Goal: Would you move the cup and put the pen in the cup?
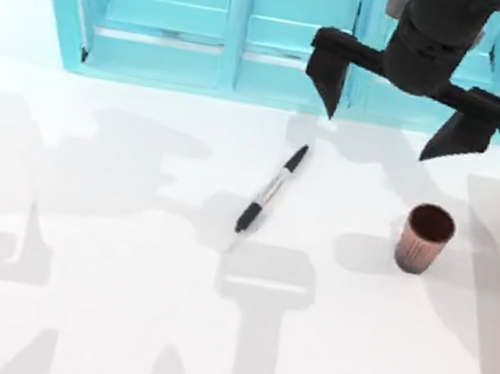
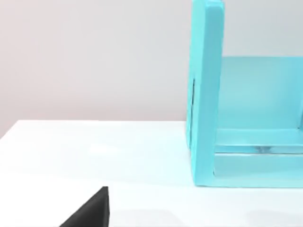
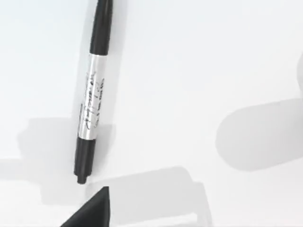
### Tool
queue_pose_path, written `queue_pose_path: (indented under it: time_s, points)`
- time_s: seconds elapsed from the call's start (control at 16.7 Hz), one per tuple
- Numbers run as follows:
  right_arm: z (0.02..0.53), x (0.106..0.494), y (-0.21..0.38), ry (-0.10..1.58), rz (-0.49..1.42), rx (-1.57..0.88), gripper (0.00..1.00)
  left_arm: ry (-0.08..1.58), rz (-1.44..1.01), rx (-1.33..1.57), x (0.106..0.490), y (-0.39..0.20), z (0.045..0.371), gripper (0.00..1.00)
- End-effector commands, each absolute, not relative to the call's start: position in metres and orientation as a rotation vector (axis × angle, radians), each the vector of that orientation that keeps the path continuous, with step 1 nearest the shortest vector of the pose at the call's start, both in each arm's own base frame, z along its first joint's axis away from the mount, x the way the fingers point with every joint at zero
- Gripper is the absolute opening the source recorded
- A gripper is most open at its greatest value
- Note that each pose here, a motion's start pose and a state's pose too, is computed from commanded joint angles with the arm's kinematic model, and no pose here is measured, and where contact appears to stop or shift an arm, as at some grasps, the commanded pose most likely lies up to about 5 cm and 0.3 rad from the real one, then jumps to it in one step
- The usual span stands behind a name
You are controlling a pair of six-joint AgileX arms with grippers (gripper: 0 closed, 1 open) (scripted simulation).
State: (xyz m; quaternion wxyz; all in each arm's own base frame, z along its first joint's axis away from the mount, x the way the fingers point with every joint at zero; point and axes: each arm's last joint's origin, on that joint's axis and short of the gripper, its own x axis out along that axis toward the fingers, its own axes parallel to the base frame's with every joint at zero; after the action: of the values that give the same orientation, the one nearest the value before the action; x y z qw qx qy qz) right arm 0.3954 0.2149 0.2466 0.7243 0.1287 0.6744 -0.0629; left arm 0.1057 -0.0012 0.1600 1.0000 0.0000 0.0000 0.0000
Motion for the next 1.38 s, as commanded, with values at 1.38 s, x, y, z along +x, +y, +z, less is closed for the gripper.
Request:
queue_pose_path:
  time_s: [1.38]
  points:
    - [0.085, 0.410, 0.291, 1.495, -0.199, 0.517, 1.00, 0.000, 0.000, 0.000, 0.106, -0.001, 0.160, 1.00]
